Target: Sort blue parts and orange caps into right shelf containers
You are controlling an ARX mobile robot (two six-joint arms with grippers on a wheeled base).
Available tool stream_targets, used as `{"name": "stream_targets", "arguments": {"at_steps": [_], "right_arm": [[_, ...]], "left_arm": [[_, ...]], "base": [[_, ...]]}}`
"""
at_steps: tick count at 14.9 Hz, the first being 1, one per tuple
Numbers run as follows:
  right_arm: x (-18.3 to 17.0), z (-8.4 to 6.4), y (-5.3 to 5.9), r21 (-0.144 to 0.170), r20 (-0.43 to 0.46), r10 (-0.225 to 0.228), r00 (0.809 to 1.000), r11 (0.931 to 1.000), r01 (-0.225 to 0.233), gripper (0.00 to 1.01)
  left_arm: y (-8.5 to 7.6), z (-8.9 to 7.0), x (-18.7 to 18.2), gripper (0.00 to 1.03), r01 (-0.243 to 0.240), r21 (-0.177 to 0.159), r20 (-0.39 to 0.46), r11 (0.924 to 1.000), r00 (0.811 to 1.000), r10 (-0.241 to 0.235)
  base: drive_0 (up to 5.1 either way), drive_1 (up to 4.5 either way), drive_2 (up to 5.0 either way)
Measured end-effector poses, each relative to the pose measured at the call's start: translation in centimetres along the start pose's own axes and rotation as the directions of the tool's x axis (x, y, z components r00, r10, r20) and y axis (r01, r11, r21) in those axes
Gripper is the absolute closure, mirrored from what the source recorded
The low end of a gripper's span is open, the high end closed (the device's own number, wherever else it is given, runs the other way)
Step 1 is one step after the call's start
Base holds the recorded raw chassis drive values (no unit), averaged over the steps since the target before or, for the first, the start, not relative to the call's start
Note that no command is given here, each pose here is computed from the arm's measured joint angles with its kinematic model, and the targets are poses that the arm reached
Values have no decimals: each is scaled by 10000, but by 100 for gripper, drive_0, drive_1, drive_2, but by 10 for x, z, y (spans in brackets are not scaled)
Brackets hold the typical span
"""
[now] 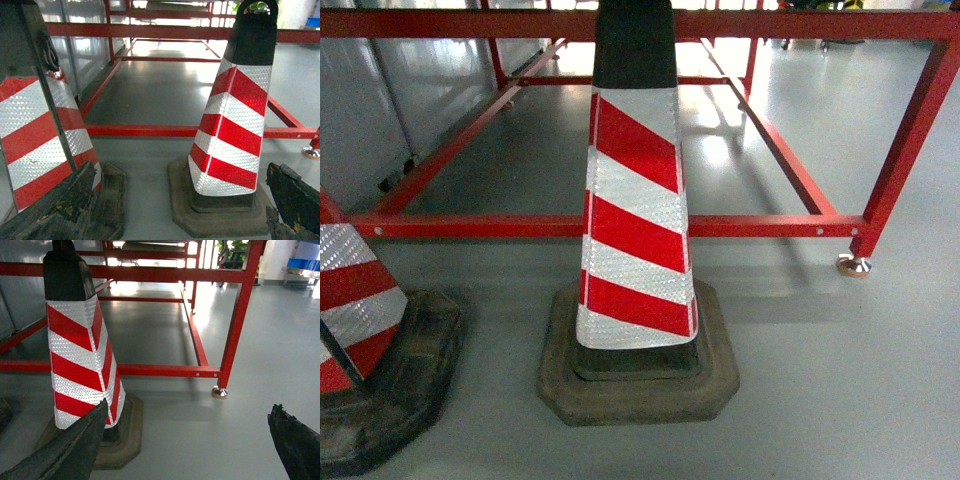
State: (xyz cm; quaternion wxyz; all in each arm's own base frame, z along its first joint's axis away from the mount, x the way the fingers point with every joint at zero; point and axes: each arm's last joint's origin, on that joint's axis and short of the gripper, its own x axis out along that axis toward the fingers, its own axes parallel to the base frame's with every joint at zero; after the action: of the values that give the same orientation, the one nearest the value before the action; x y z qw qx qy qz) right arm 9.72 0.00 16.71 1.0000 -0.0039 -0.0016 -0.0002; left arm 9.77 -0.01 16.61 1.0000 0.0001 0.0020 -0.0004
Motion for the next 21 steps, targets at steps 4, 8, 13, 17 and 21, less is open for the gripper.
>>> {"name": "stream_targets", "arguments": {"at_steps": [4, 8, 13, 17, 21], "right_arm": [[0, 0, 0, 0, 0, 0, 10000, 10000, 0, 3], [0, 0, 0, 0, 0, 0, 10000, 10000, 0, 3], [0, 0, 0, 0, 0, 0, 10000, 10000, 0, 3], [0, 0, 0, 0, -31, 0, 10000, 10000, 0, 3], [0, 0, 0, 0, -23, 0, 10000, 10000, 0, 3]], "left_arm": [[0, 0, 0, 5, 0, 0, 0, 10000, 10000, 0], [0, 0, 0, 5, 0, 0, 0, 10000, 10000, 0], [0, 0, 0, 5, 0, 0, 0, 10000, 10000, 0], [0, 0, 0, 5, 0, 4, -31, 10000, 10000, 0], [0, 0, 0, 5, -19, 4, -11, 10000, 10000, 19]], "base": [[0, 0, 0], [0, 0, 0], [0, 0, 0], [0, 0, 0], [0, 0, 0]]}}
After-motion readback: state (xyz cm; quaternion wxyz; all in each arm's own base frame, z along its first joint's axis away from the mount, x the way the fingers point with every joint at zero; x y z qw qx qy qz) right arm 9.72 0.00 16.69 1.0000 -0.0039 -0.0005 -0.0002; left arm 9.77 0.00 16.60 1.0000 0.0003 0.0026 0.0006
